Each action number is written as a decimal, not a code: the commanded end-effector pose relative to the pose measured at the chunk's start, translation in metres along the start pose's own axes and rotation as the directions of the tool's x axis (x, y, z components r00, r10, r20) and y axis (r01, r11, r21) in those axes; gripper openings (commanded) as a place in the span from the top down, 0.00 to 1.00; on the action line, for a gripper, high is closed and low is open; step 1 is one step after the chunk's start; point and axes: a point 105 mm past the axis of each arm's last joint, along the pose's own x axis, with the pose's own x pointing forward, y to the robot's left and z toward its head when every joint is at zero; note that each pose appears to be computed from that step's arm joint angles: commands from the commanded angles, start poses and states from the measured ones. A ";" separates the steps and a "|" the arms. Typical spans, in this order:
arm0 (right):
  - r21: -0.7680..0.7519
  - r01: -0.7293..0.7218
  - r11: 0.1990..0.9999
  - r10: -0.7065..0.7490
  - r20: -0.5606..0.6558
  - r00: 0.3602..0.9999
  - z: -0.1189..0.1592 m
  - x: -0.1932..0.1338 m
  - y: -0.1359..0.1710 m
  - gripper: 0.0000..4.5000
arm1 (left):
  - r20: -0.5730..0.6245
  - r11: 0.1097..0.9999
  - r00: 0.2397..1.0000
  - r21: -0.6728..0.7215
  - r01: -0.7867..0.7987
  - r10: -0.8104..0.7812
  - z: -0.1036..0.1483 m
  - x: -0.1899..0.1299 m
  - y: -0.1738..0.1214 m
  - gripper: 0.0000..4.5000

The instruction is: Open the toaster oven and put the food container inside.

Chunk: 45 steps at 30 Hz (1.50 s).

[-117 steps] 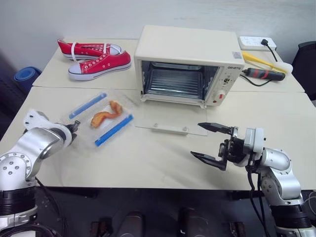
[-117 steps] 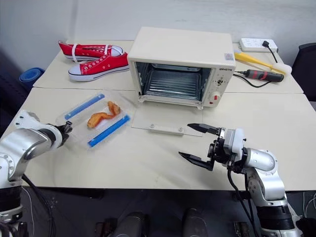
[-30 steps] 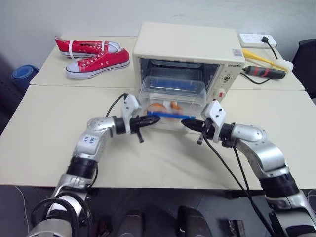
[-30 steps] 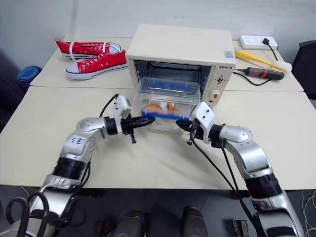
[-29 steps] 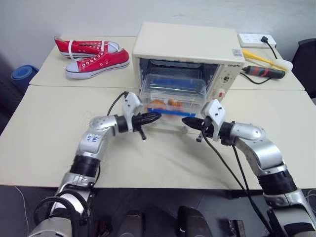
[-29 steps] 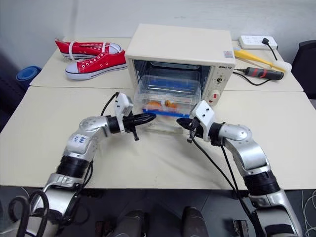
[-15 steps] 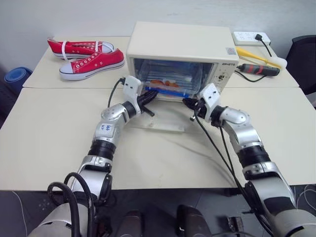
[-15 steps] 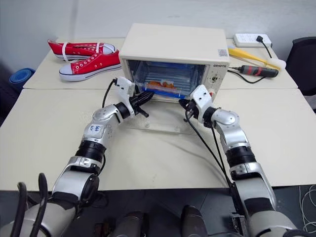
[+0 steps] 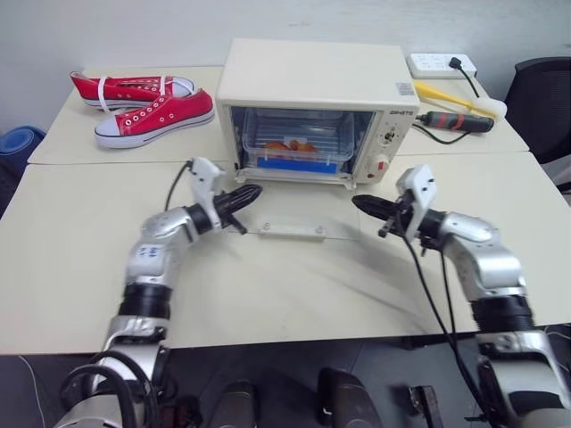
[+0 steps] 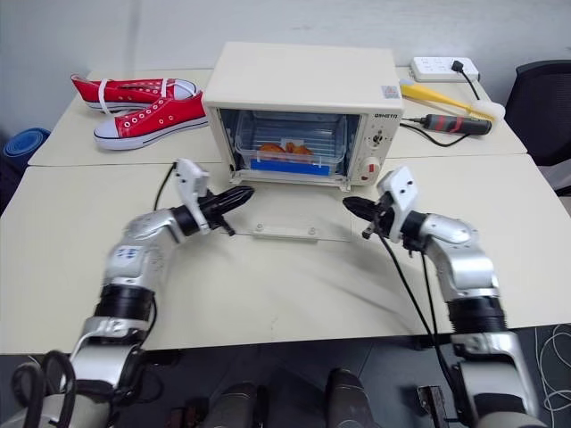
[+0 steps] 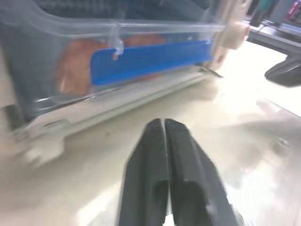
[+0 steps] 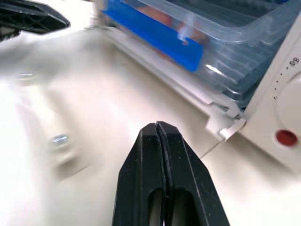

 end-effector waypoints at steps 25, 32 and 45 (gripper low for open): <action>0.121 -0.109 0.987 0.032 0.512 0.858 0.049 0.009 -0.015 1.00 | 0.274 0.996 0.958 -0.008 0.092 -0.086 0.081 -0.089 -0.026 0.00; 0.085 -0.130 0.988 0.051 0.610 0.791 0.101 0.015 -0.015 1.00 | 0.329 0.987 0.931 -0.033 -0.157 0.159 0.084 -0.092 0.014 0.00; -0.351 -0.240 0.905 0.298 0.121 0.947 0.003 -0.049 0.039 0.28 | -0.233 0.949 0.960 0.306 -0.077 0.153 -0.016 -0.164 0.012 0.00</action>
